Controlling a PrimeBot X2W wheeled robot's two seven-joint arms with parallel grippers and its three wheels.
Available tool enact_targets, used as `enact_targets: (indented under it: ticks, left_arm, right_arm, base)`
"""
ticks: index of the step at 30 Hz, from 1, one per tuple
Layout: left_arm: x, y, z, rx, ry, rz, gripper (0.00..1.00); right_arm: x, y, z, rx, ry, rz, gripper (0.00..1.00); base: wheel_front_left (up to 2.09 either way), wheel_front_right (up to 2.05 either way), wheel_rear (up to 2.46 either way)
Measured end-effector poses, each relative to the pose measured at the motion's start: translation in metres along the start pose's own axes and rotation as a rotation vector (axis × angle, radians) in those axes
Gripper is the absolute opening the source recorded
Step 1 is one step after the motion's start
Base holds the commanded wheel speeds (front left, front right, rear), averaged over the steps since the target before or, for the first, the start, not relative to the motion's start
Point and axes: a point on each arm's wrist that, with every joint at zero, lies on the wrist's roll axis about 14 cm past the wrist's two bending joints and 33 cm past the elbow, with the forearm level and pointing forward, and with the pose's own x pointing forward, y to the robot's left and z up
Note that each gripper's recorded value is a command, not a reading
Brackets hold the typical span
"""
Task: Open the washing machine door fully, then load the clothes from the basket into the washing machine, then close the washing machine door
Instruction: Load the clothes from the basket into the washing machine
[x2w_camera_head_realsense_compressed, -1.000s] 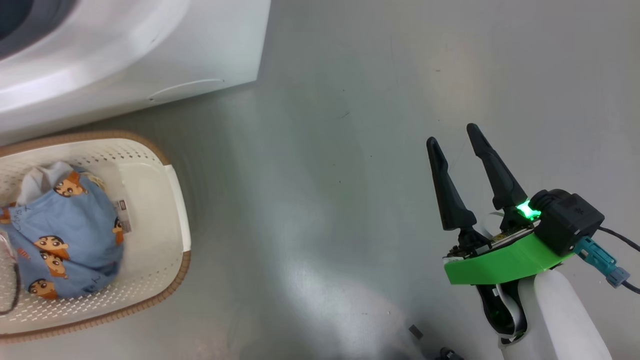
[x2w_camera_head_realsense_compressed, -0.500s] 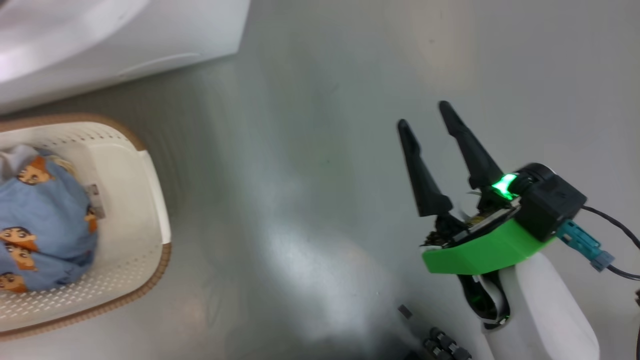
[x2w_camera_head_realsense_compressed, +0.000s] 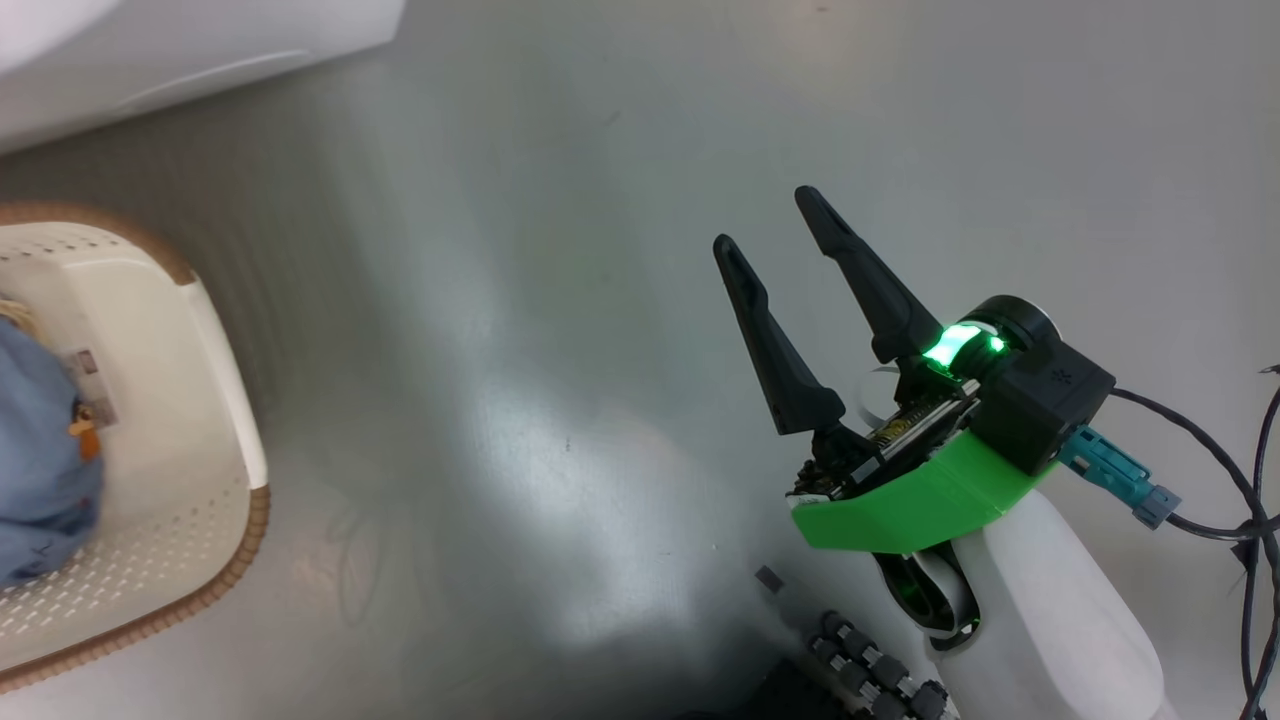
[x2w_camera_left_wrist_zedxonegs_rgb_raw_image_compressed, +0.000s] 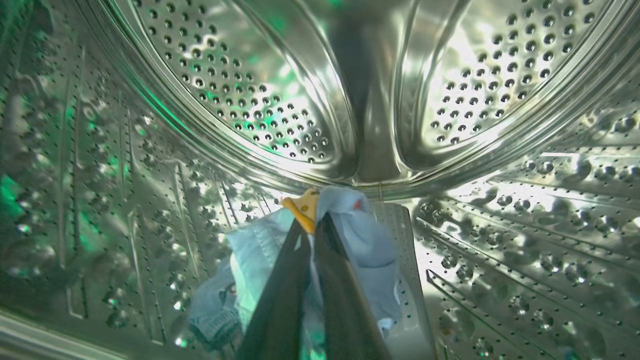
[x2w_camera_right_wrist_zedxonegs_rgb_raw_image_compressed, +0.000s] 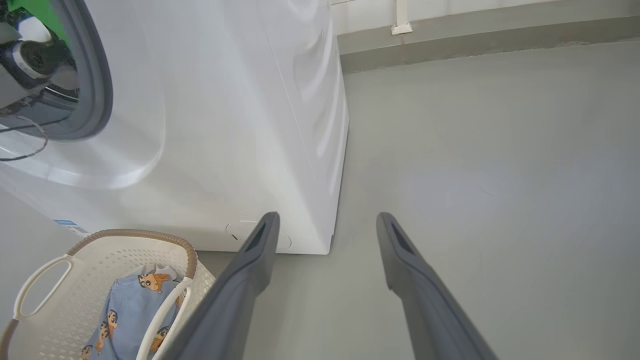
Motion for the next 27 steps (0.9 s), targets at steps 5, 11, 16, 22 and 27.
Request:
enact_targets:
  ticks: [5, 11, 16, 22, 27]
  left_arm:
    - [0.002, -0.002, -0.021, -0.015, 0.058, 0.003, 1.00]
    - [0.002, 0.003, -0.025, -0.009, 0.078, 0.012, 1.00]
    - [-0.003, 0.004, -0.014, -0.026, 0.061, 0.008, 1.00]
    - [-0.025, -0.012, -0.002, -0.046, 0.016, -0.046, 1.00]
    - [-0.054, -0.017, 0.010, -0.056, -0.047, -0.089, 1.00]
  right_arm:
    - [-0.001, -0.004, -0.004, 0.014, 0.008, -0.014, 1.00]
    - [0.001, -0.004, -0.005, 0.017, 0.008, -0.014, 1.00]
    - [0.001, -0.008, 0.002, 0.012, -0.011, -0.027, 1.00]
    - [0.000, -0.012, 0.020, -0.026, -0.052, -0.036, 1.00]
    - [-0.011, -0.015, 0.028, -0.036, -0.065, -0.057, 1.00]
  base:
    - [0.00, 0.00, 0.00]
    - [0.00, 0.00, 0.00]
    - [0.00, 0.00, 0.00]
    - [0.00, 0.00, 0.00]
    - [0.00, 0.00, 0.00]
